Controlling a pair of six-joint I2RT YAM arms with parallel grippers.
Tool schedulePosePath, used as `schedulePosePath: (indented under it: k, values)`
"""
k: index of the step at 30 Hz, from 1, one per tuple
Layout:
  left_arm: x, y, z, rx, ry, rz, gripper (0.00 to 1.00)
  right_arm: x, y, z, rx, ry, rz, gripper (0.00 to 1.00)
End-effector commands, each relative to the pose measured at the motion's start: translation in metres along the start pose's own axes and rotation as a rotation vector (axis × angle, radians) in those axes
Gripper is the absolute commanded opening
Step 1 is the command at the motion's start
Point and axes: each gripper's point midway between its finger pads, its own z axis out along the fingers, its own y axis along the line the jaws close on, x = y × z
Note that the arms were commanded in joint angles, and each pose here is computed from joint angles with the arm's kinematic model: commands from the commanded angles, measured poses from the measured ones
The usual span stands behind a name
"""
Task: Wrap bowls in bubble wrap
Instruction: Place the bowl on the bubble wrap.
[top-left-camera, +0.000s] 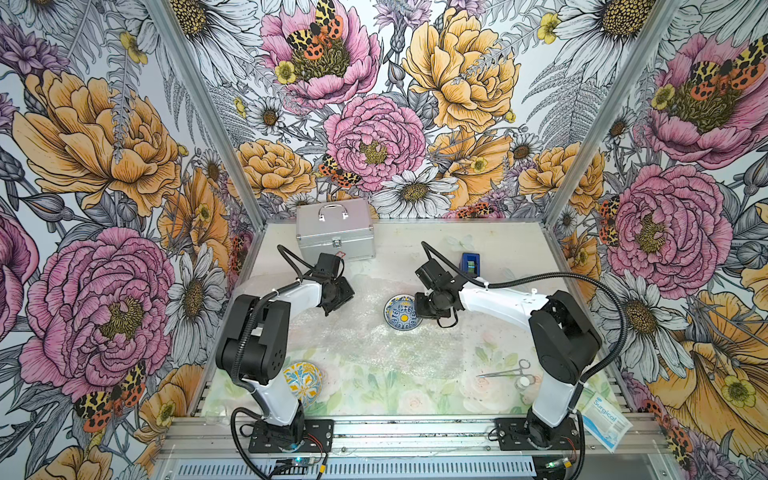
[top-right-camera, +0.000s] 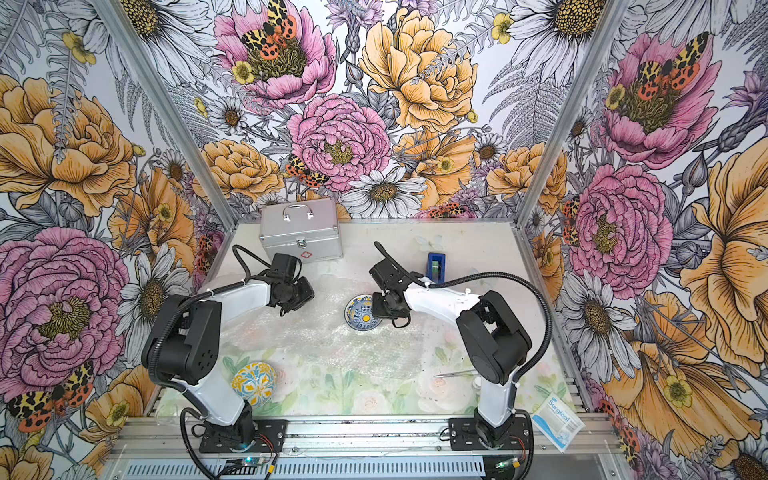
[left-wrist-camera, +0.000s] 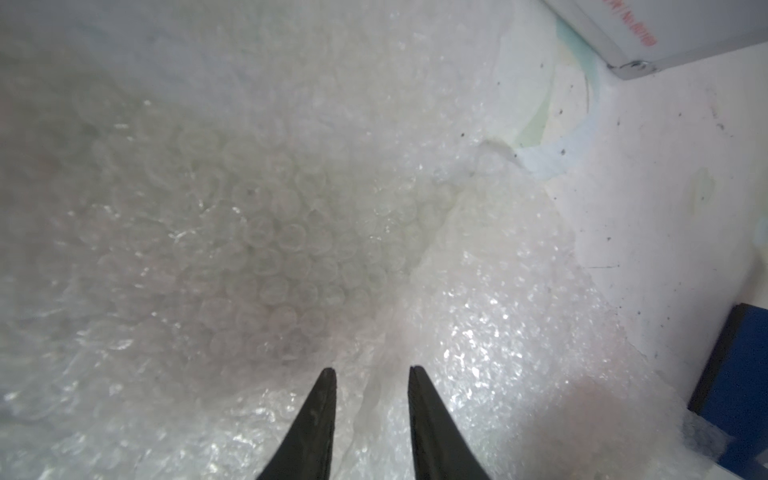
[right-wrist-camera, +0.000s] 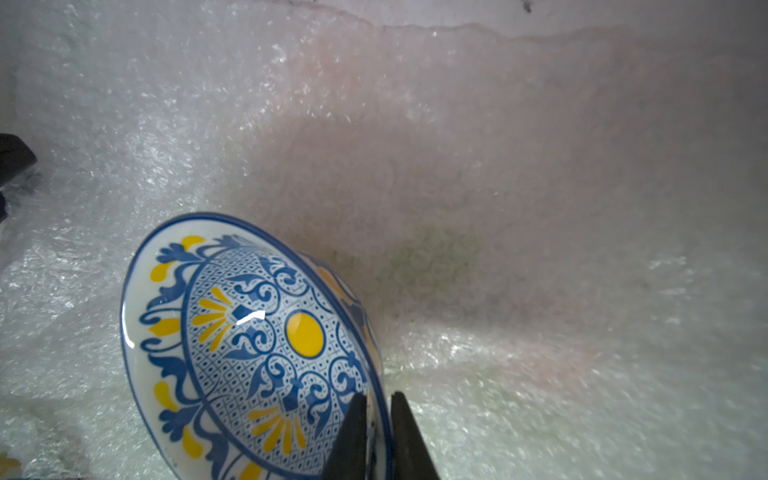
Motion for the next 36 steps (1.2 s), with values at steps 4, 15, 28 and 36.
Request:
schedulePosePath:
  k: [4, 15, 28, 36]
  values:
    - [0.004, -0.018, -0.008, 0.070, 0.008, 0.058, 0.09, -0.001, -0.002, 0.000, 0.008, -0.013, 0.008, 0.23]
    - [0.038, -0.099, -0.070, 0.299, -0.122, 0.379, 0.00, -0.022, 0.012, -0.070, -0.036, -0.143, 0.022, 0.61]
    - [0.157, -0.170, -0.111, 0.667, -0.059, 0.780, 0.00, -0.054, 0.051, -0.133, -0.232, -0.216, 0.119, 0.73]
    - [0.173, -0.177, -0.119, 0.684, -0.056, 0.865, 0.00, -0.052, 0.009, -0.103, -0.117, -0.173, 0.211, 0.71]
